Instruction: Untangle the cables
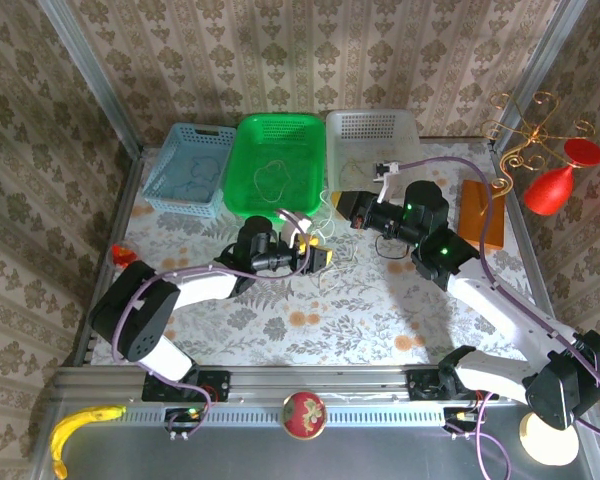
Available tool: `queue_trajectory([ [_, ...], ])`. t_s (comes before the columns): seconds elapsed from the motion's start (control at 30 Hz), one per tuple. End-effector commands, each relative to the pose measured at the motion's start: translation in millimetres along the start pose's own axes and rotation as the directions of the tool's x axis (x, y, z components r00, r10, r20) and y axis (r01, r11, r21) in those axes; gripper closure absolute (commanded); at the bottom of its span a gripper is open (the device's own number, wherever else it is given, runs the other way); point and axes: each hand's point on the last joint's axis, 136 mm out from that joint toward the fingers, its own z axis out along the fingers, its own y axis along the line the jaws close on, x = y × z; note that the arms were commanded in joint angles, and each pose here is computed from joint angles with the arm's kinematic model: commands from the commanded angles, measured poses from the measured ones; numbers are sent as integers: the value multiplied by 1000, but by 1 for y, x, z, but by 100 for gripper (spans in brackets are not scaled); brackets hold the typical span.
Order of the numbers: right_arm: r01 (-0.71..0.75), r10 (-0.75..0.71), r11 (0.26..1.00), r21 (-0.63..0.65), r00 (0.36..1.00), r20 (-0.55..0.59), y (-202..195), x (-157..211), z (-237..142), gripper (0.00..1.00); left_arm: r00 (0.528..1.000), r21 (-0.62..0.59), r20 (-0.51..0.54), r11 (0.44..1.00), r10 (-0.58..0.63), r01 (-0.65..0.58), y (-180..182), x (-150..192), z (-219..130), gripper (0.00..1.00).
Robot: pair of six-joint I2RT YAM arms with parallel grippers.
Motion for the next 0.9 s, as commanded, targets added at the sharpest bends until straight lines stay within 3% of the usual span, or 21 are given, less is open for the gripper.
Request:
queue_trajectory([
  [0.0,8,-7,999,-48,1000,24,15,-5,-6,100,997,24,43,998,56,-57,-6,-17,5,45],
  [0.23,23,-22,999,-31,999,49,16,-16,-6,100,998,25,53,999,41,-42,-5,-14,2,100],
  [0.53,60,-57,998,-22,990,131,31,-72,-11,100,998,-32,19,997,-66,66,13,21,-9,100],
  [0.87,130,-120,991,-20,955,270,66,-158,-43,100,987,-93,-26,983,-160,157,30,66,-23,100],
])
